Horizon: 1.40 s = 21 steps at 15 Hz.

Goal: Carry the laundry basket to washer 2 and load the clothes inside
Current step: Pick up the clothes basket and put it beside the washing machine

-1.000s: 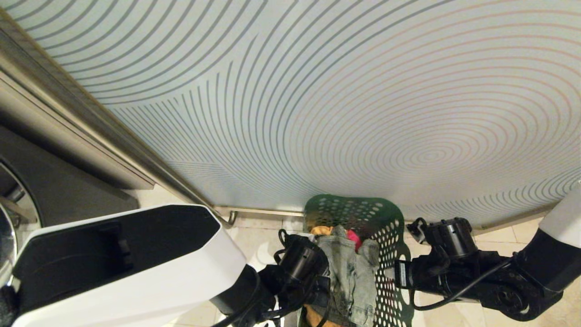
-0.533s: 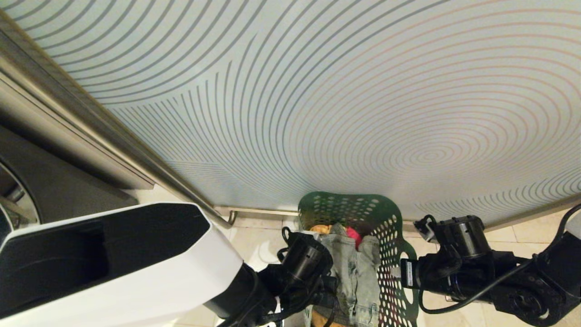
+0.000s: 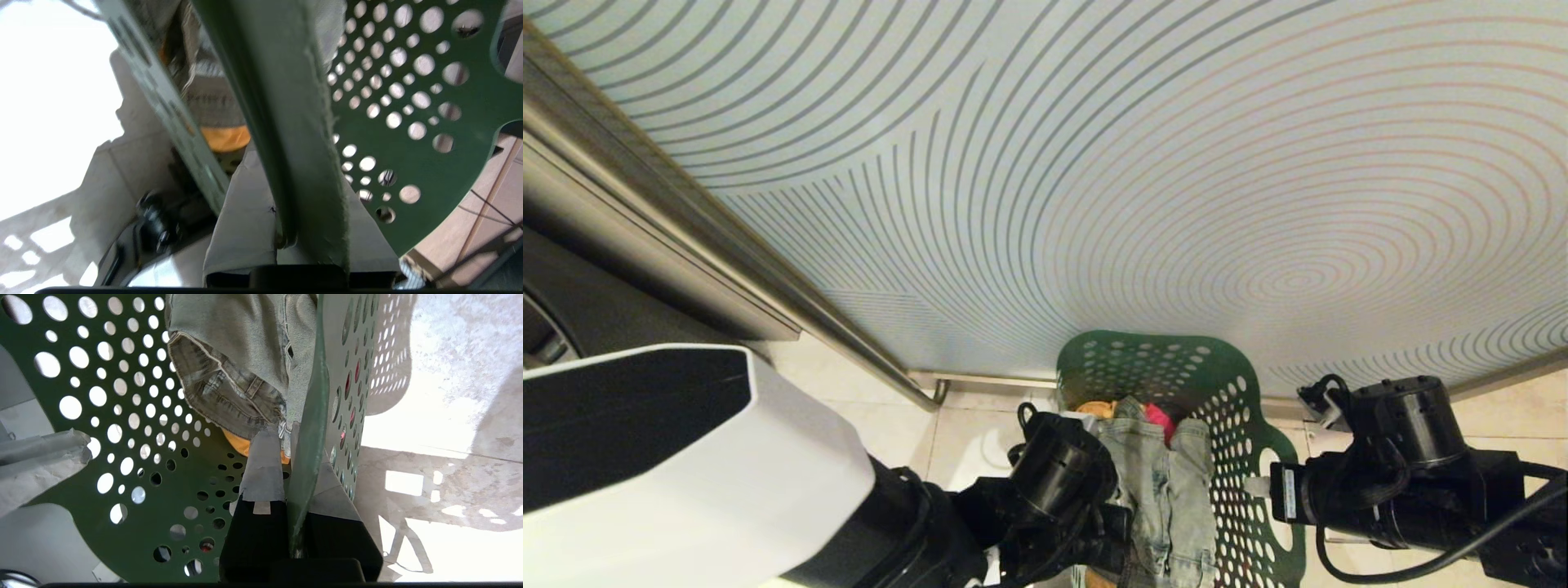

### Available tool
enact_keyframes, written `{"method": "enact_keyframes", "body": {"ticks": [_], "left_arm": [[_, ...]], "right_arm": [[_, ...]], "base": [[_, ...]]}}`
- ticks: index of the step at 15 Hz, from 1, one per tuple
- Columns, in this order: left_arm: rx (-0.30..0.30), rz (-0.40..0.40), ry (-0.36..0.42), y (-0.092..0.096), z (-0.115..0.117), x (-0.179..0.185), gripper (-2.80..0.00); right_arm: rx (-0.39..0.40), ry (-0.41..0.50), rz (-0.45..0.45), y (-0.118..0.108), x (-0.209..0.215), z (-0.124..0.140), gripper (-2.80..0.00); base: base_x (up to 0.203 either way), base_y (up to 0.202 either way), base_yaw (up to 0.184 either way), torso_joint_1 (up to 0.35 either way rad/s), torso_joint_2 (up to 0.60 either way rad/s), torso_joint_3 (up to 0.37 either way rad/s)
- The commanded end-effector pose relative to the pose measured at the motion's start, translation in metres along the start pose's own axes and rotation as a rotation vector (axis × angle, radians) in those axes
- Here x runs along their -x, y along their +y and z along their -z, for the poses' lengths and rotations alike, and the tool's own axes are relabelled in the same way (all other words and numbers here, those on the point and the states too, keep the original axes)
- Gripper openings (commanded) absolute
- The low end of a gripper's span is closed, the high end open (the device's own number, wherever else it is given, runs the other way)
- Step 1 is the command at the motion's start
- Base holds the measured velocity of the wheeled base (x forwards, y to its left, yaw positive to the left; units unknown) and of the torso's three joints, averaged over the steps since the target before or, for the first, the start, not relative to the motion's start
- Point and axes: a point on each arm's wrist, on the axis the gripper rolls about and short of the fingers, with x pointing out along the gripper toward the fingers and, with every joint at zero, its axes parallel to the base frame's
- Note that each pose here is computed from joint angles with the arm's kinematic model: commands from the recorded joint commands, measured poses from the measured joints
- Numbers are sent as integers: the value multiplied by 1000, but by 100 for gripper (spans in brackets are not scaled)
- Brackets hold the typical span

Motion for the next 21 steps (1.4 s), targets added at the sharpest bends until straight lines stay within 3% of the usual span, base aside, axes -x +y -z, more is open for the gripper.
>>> {"method": "enact_keyframes", "body": {"ticks": [1,14,21], "left_arm": [[4,21,-33,-2,-7,28,-280],[-26,14,27,-9,-3,63,-280],[-50,34,42,-18,3,64,-280]], "right_arm": [[19,-31,-21,12,22,-5,-280],[17,-25,-14,16,35,-7,-280],[18,-40,-19,17,38,-9,-280]], "base": [[0,0,0,0,0,0],[0,0,0,0,0,0],[0,0,0,0,1,167]]}}
